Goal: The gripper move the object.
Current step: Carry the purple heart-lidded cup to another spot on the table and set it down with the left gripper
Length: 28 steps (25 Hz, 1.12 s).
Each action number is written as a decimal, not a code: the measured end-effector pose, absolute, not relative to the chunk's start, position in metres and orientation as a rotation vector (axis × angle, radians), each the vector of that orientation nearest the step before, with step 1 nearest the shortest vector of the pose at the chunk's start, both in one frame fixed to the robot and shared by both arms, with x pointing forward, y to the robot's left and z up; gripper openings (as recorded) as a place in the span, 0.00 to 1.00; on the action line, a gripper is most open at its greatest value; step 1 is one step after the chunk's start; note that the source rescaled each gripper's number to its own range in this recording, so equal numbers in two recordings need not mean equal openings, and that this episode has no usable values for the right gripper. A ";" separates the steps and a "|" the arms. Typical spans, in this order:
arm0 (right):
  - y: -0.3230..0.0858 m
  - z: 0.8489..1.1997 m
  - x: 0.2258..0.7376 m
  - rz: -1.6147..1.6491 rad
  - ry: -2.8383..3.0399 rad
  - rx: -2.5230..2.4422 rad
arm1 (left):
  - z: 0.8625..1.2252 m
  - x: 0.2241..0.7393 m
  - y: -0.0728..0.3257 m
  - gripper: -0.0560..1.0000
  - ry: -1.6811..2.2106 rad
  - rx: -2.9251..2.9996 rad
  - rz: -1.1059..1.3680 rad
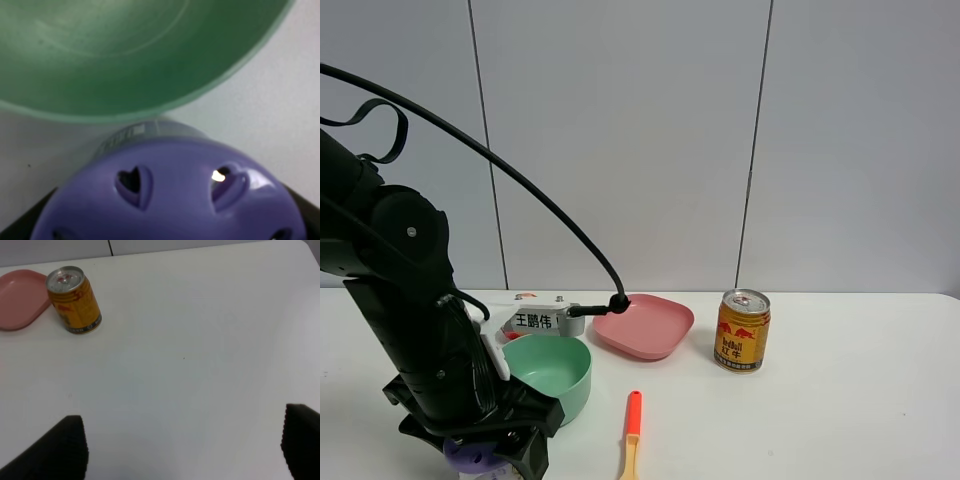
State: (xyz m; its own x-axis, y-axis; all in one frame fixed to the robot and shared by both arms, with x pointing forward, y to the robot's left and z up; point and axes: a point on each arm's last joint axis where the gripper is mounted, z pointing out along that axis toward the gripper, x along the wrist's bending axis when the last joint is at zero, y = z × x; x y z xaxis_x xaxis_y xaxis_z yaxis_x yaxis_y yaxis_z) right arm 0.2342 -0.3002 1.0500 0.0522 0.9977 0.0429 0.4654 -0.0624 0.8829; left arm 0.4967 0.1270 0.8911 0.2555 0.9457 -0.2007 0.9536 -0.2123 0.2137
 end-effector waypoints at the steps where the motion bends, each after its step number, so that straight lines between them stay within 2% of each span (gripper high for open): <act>1: -0.300 1.050 0.234 0.949 1.498 1.620 | 0.891 0.497 0.127 0.05 1.749 2.244 -0.037; 28: -0.300 1.050 0.234 0.949 1.498 1.620 | 0.891 0.496 0.127 0.06 1.646 2.327 -0.021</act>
